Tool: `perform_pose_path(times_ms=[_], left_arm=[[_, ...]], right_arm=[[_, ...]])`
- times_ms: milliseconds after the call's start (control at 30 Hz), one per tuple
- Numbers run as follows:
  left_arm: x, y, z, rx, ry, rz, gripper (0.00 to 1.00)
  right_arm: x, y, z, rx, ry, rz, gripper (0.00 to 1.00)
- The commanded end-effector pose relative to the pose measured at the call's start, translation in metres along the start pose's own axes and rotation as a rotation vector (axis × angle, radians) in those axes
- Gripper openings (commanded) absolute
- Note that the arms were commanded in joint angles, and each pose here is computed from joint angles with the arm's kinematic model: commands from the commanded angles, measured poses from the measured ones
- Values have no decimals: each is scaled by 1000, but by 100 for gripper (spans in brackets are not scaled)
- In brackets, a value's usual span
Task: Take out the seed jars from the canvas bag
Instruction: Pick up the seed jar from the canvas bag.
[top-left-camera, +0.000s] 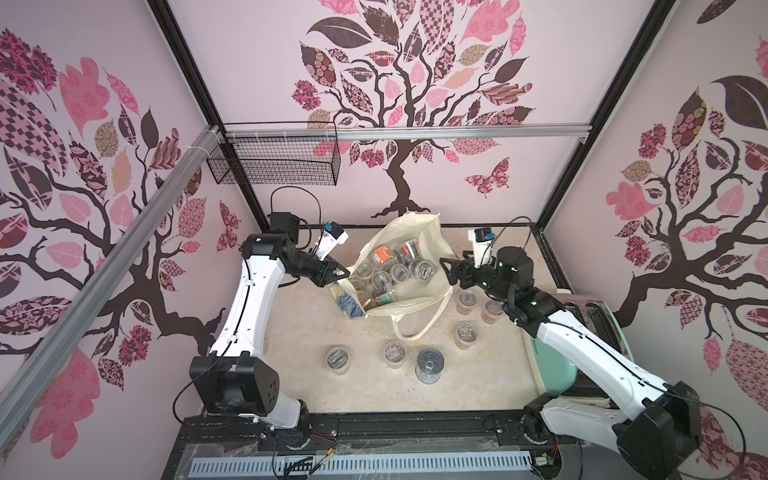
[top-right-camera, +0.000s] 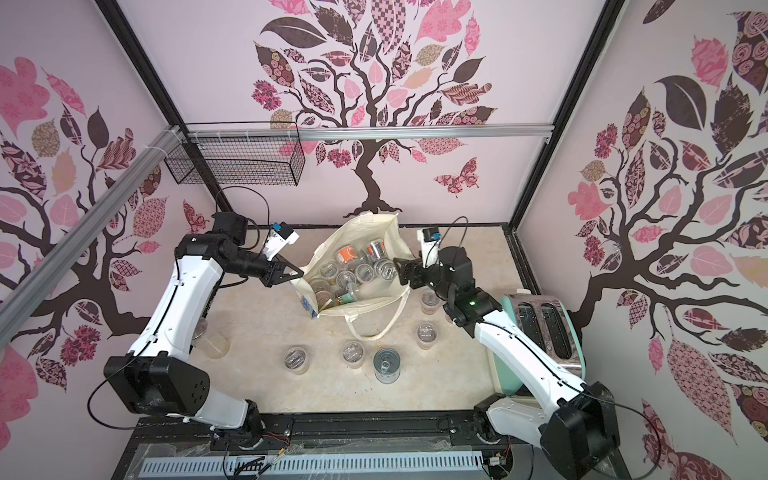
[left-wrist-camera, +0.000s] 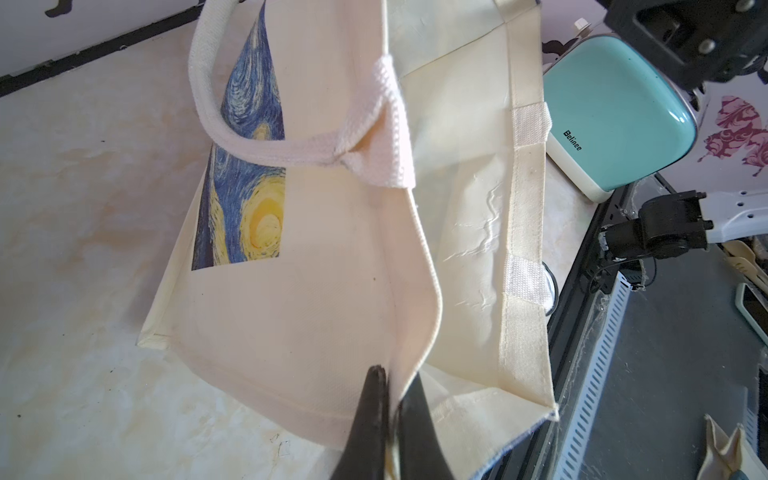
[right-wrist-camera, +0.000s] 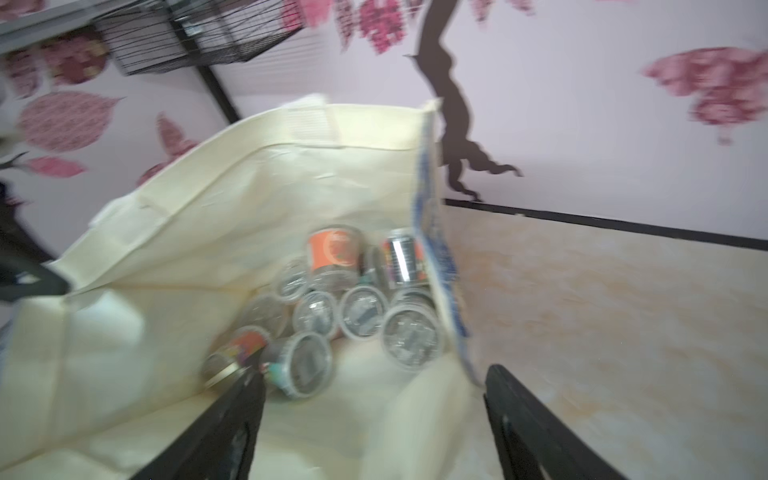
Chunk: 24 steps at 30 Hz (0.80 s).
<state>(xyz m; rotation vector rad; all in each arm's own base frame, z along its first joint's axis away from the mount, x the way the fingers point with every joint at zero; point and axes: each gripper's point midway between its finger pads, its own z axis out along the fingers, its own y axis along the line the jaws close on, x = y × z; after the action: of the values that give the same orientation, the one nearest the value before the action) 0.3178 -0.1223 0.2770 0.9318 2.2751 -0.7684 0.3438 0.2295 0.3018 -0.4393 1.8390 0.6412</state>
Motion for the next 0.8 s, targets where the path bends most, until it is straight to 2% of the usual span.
perform_pose_path(times_ms=[0,133,267,333,433,633,767], left_arm=[[8,-22,-7,60,-3,31,0],[9,-26,-8,72,-7,46,0],[10,-28,-7,85,-11,52,0],[9,-28,-8,83,-15,52,0],[8,-27,-7,85,-18,54,0],[6,-21,-6,70,-10,41,0],[5,-19,-5,67,-7,44,0]], right_arm=[[22,61,14,-237,146,-135,86],[30,71,39,-260,190,-117,86],[41,66,67,-212,209,-74,86],[50,71,80,-249,217,-59,87],[61,72,102,-253,197,-46,87],[70,55,148,-138,167,-28,92],[79,56,174,-160,141,-34,93]])
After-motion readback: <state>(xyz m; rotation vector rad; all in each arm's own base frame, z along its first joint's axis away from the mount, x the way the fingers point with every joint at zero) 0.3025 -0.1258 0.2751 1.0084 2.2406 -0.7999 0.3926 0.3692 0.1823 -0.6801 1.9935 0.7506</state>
